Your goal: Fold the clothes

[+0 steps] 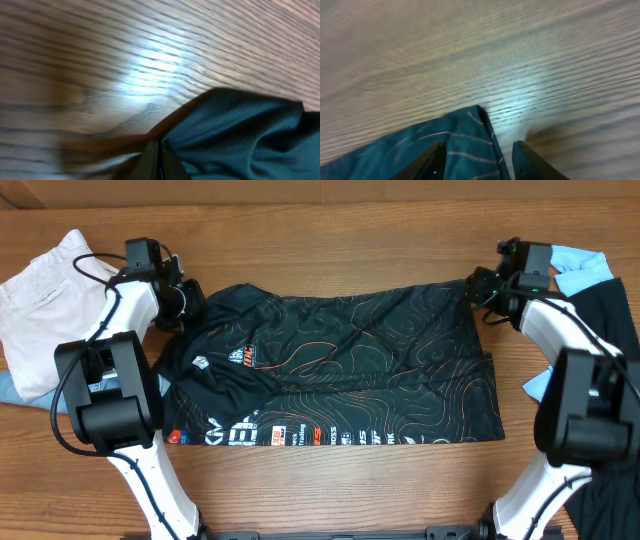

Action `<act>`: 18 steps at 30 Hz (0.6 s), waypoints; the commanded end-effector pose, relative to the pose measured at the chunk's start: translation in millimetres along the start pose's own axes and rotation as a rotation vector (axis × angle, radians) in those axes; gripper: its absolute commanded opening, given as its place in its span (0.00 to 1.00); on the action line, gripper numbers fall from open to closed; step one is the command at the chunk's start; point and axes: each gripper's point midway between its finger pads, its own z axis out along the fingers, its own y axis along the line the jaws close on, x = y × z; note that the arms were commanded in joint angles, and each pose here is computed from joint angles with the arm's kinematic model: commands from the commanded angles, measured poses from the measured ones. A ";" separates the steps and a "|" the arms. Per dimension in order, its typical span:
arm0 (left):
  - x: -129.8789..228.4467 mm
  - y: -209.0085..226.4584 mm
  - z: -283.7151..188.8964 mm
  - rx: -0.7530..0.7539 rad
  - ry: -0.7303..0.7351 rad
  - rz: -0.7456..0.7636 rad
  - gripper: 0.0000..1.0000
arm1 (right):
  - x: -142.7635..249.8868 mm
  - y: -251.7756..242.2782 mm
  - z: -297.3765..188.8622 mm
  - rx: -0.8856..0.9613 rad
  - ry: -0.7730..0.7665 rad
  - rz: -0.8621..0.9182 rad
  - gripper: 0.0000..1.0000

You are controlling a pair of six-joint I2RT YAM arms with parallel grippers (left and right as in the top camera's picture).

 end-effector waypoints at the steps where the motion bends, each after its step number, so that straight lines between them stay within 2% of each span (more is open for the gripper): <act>1: -12.2 -11.5 -19.3 0.036 -0.040 -0.016 0.04 | -5.3 10.3 16.7 -0.069 -0.032 -0.023 0.47; 9: -16.3 -12.1 -19.5 0.037 -0.057 -0.011 0.04 | 0.4 14.8 42.4 -0.134 -0.051 -0.033 0.47; 12: -16.6 -12.1 -19.5 0.037 -0.058 -0.010 0.04 | -1.9 15.4 42.3 -0.136 -0.061 -0.036 0.31; 13: -16.5 -12.1 -19.5 0.037 -0.058 -0.011 0.04 | -2.4 15.5 42.2 -0.136 -0.063 -0.036 0.15; 14: -16.5 -12.1 -19.5 0.037 -0.057 -0.011 0.04 | -2.7 15.5 42.2 -0.136 -0.064 -0.036 0.04; 18: -16.6 -12.1 -19.5 0.037 -0.058 -0.010 0.04 | -4.1 15.7 42.0 -0.137 -0.068 -0.037 0.04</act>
